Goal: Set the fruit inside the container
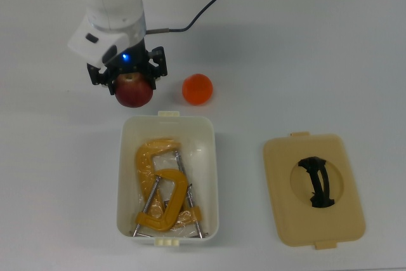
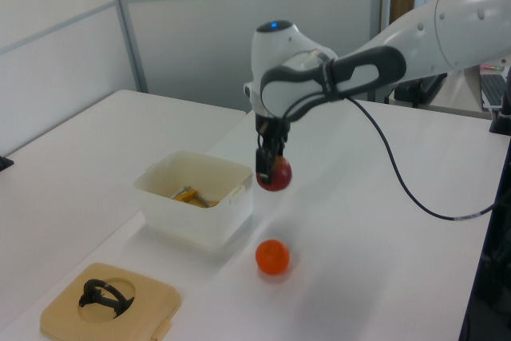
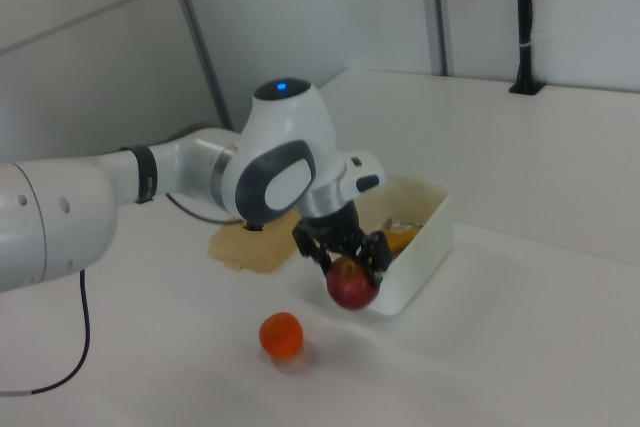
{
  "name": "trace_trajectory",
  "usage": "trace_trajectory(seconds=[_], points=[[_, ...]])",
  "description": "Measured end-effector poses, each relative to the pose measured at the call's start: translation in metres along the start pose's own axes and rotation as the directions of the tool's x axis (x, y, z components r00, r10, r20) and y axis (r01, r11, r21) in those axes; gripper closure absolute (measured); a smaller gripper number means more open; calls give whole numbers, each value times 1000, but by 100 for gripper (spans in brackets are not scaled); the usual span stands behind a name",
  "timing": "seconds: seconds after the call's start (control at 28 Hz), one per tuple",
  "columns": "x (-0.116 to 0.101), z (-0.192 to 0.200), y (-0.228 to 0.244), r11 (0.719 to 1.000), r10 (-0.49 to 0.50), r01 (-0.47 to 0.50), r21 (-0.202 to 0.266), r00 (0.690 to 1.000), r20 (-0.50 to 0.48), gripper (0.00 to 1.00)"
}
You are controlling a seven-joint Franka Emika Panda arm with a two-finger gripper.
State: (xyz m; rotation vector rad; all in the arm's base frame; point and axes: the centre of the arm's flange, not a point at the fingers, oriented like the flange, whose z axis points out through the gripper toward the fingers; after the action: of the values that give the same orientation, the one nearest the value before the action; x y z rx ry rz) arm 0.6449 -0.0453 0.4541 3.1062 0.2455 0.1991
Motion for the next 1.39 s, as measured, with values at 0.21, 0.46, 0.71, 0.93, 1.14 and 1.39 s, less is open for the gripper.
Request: trace_trajectory(seconds=[0.21, 0.46, 0.71, 0.93, 1.14, 1.39], points=[[21, -25, -6, 997, 78, -77, 6, 990, -122, 12], [40, -16, -32, 993, 117, -114, 28, 970, -211, 12], [46, -18, -47, 986, 168, -162, 47, 961, -220, 5], [51, -34, -47, 982, 186, -179, 52, 952, -245, 0], [47, -31, -48, 983, 185, -179, 50, 963, -194, 0], [24, -14, -66, 993, 116, -117, 22, 992, 43, 0]])
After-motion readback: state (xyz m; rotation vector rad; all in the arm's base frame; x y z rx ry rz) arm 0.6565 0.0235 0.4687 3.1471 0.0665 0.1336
